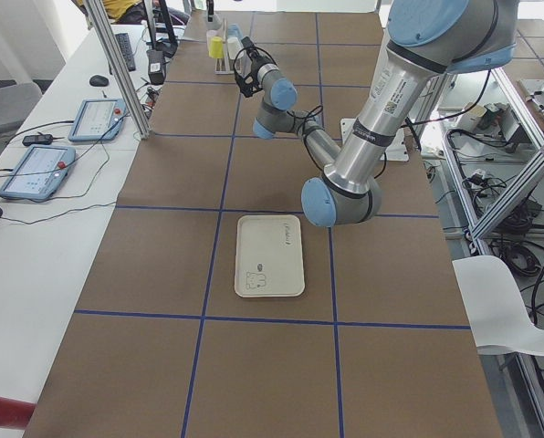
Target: Transfer IKEA cup to right arm and place on rack
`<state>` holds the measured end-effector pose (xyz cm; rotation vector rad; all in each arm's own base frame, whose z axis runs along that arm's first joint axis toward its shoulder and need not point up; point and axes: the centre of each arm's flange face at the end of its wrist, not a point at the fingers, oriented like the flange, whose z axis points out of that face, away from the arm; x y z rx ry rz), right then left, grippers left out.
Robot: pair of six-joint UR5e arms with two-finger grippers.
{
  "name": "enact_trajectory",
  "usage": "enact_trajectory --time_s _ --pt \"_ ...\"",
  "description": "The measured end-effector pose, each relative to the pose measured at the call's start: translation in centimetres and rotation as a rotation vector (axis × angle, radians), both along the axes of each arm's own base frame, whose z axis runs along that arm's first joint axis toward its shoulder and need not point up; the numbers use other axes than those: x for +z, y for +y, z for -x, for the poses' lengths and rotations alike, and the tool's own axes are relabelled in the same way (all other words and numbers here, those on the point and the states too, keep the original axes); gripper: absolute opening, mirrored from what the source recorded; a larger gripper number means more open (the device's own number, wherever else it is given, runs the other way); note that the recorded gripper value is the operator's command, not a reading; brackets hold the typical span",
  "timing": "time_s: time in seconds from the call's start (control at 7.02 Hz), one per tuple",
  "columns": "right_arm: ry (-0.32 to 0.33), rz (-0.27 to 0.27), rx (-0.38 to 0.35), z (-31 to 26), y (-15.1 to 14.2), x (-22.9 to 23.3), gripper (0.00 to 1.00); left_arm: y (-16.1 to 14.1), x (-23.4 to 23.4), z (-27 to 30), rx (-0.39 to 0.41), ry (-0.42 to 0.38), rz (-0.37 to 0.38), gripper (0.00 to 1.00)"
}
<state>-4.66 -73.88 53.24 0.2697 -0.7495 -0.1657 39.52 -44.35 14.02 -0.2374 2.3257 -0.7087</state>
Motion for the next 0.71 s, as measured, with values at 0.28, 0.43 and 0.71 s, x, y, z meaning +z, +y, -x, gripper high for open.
enact_trajectory --time_s 0.28,0.43,0.71 --pt "0.018 0.013 -0.007 0.9 0.0 0.9 0.94 0.0 0.0 0.0 0.000 0.000 0.000 1.00" --pt "0.034 0.012 -0.010 1.5 0.0 1.0 0.99 0.0 -0.1 0.0 0.000 0.001 0.000 1.00" --pt "0.069 0.017 -0.011 2.4 0.0 1.8 0.99 -0.1 0.0 -0.2 -0.007 -0.013 -0.003 1.00"
